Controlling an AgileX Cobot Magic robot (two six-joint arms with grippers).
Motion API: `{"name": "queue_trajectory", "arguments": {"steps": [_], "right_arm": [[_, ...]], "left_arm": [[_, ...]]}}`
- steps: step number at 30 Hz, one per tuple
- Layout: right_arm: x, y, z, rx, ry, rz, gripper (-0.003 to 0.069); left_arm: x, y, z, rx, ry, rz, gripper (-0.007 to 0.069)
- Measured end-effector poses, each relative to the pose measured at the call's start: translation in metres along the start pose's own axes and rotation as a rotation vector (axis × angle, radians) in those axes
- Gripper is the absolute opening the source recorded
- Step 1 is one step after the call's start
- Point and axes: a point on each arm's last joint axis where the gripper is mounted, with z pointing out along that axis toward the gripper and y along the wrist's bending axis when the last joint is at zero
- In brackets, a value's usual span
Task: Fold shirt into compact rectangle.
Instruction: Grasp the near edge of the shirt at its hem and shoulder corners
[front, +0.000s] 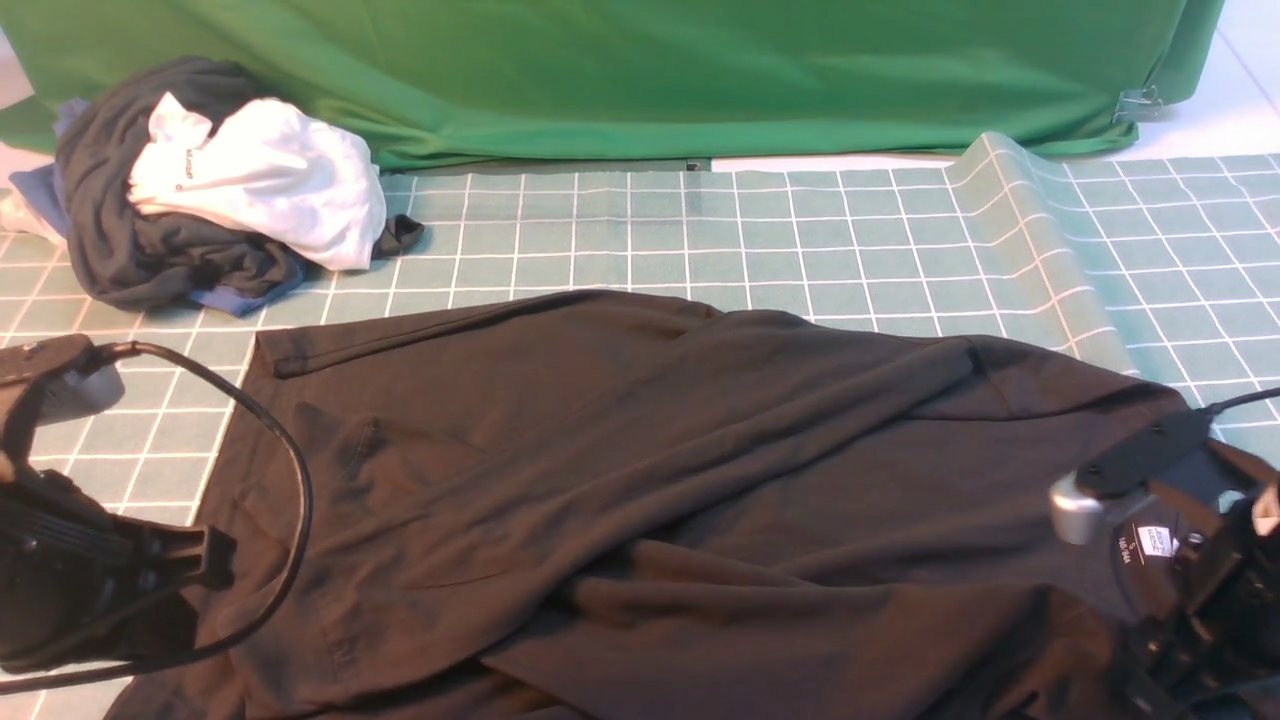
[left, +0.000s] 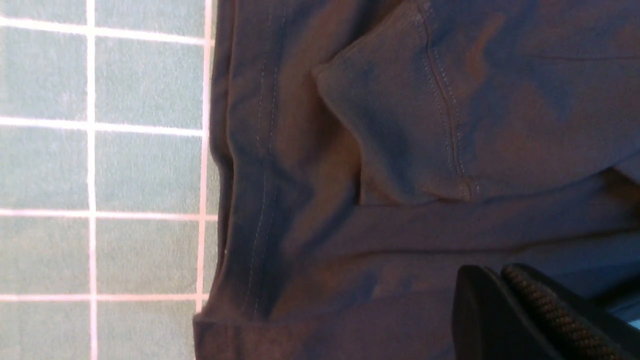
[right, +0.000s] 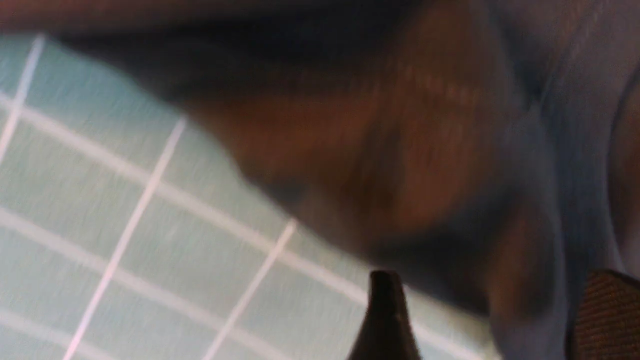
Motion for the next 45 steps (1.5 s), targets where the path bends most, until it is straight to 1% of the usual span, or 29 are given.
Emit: {"name": "queue_trajectory", "arguments": {"steps": [1, 4, 5, 6, 7, 8, 10, 12, 16, 20, 23, 26, 29, 31, 33, 36, 38, 41, 45], "right_arm": [[-0.001, 0.000, 0.001, -0.001, 0.003, 0.001, 0.0446], [-0.004, -0.002, 0.009, -0.003, 0.015, 0.003, 0.0325], [-0.003, -0.002, 0.009, -0.006, 0.024, 0.002, 0.0220], [-0.003, -0.001, 0.009, -0.007, 0.027, 0.002, 0.0203], [0.000, 0.000, 0.007, -0.015, 0.050, -0.001, 0.0093], [0.003, 0.001, 0.005, -0.022, 0.068, -0.002, 0.0069], [0.008, 0.004, 0.000, -0.031, 0.089, -0.006, 0.0043], [0.014, 0.007, -0.008, -0.040, 0.110, -0.014, 0.0031], [0.028, 0.013, -0.026, -0.043, 0.113, -0.024, 0.0028], [0.040, 0.014, -0.036, -0.017, 0.123, -0.040, 0.0026], [0.048, 0.014, -0.032, -0.010, 0.147, -0.045, 0.0025], [0.069, 0.014, -0.014, 0.003, 0.255, -0.061, 0.0025], [0.087, 0.009, -0.003, 0.067, 0.359, -0.055, 0.0025], [0.092, 0.006, 0.000, 0.106, 0.390, -0.029, 0.0035], [0.092, 0.005, -0.001, 0.124, 0.390, -0.012, 0.0061], [0.086, 0.004, -0.006, 0.141, 0.360, 0.036, 0.0141], [0.073, 0.004, -0.017, 0.138, 0.293, 0.075, 0.0214], [0.054, 0.005, -0.037, 0.116, 0.176, 0.107, 0.0253], [0.026, 0.004, -0.071, 0.121, -0.005, 0.099, 0.0263]], "left_arm": [[0.000, 0.000, 0.000, 0.000, 0.000, 0.001, 0.0002], [-0.001, 0.000, 0.000, 0.003, -0.008, 0.006, 0.0002], [-0.001, 0.000, 0.000, 0.005, -0.008, 0.007, 0.0002], [-0.001, 0.000, 0.000, 0.005, -0.008, 0.008, 0.0002], [-0.001, -0.001, 0.000, 0.007, -0.009, 0.015, 0.0002], [-0.001, -0.001, 0.000, 0.009, -0.009, 0.014, 0.0002], [-0.001, -0.001, 0.000, 0.009, -0.009, 0.021, 0.0003], [-0.001, -0.001, 0.000, 0.009, -0.009, 0.025, 0.0004], [-0.001, -0.001, 0.000, 0.009, -0.009, 0.025, 0.0006], [-0.001, -0.001, 0.000, 0.009, -0.009, 0.025, 0.0007], [-0.001, -0.001, 0.000, 0.009, -0.009, 0.029, 0.0006], [-0.001, -0.001, 0.000, 0.009, -0.010, 0.037, 0.0006], [-0.001, -0.001, 0.000, 0.009, -0.010, 0.041, 0.0006], [-0.001, -0.001, 0.000, 0.010, -0.010, 0.040, 0.0006], [-0.001, -0.001, 0.000, 0.014, -0.013, 0.038, 0.0006], [-0.002, -0.002, 0.000, 0.027, -0.023, 0.031, 0.0006], [-0.005, -0.003, -0.002, 0.032, -0.049, 0.030, 0.0006], [-0.019, -0.005, -0.009, 0.020, -0.100, 0.009, 0.0006], [-0.052, -0.007, -0.018, -0.009, -0.133, -0.010, 0.0006]]}}
